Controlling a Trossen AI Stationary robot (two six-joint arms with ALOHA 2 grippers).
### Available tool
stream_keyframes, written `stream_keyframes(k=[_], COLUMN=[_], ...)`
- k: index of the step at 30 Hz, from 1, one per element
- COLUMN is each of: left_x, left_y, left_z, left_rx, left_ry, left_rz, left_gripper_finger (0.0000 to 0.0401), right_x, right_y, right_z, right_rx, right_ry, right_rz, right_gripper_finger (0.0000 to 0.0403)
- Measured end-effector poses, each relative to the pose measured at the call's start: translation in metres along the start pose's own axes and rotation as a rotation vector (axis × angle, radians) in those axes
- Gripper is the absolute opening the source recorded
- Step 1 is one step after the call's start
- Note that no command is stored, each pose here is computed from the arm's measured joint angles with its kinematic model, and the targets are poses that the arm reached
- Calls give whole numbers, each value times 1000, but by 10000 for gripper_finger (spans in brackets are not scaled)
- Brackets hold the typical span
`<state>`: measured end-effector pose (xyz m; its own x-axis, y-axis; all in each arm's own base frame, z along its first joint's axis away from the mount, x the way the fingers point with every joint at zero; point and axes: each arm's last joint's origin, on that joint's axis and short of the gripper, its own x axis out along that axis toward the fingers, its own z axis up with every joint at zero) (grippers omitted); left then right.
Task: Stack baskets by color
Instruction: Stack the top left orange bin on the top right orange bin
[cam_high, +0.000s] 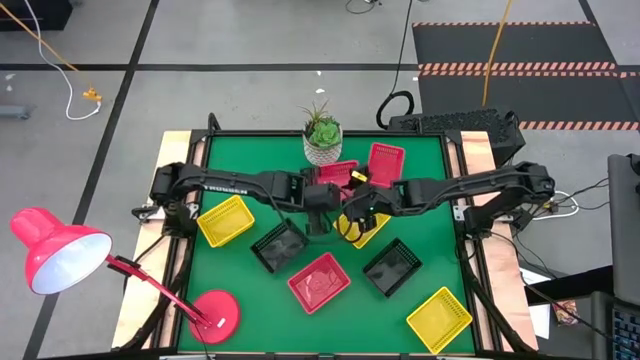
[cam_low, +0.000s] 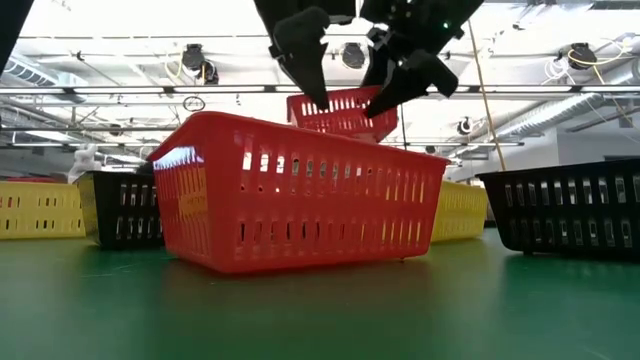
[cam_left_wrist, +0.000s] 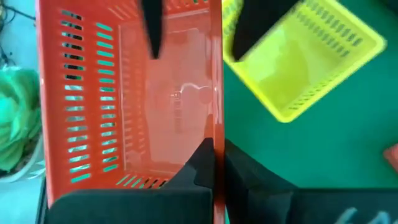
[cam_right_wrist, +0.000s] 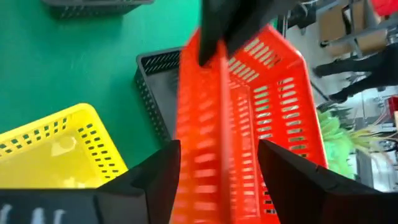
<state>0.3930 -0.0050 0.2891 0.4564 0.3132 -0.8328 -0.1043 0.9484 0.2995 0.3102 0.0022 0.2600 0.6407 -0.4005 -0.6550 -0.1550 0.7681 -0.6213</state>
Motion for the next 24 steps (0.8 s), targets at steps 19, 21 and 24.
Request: stream_keyframes(k=[19,21,24], left_x=[-29,-42,-60], left_y=[5,11,19], left_z=[3,2,-2], left_rx=[70,54,27], left_ry=[-99,-126,-151], left_rz=[8,27,36], left_gripper_finger=[169,190,213], right_x=[6,7,3], right_y=[13,11,4], right_z=[-26,-31,-46], right_rx=[-110,-122,-139], right_ry=[209,249,340], right_rz=[-4,10,45], right_gripper_finger=[1,1,1])
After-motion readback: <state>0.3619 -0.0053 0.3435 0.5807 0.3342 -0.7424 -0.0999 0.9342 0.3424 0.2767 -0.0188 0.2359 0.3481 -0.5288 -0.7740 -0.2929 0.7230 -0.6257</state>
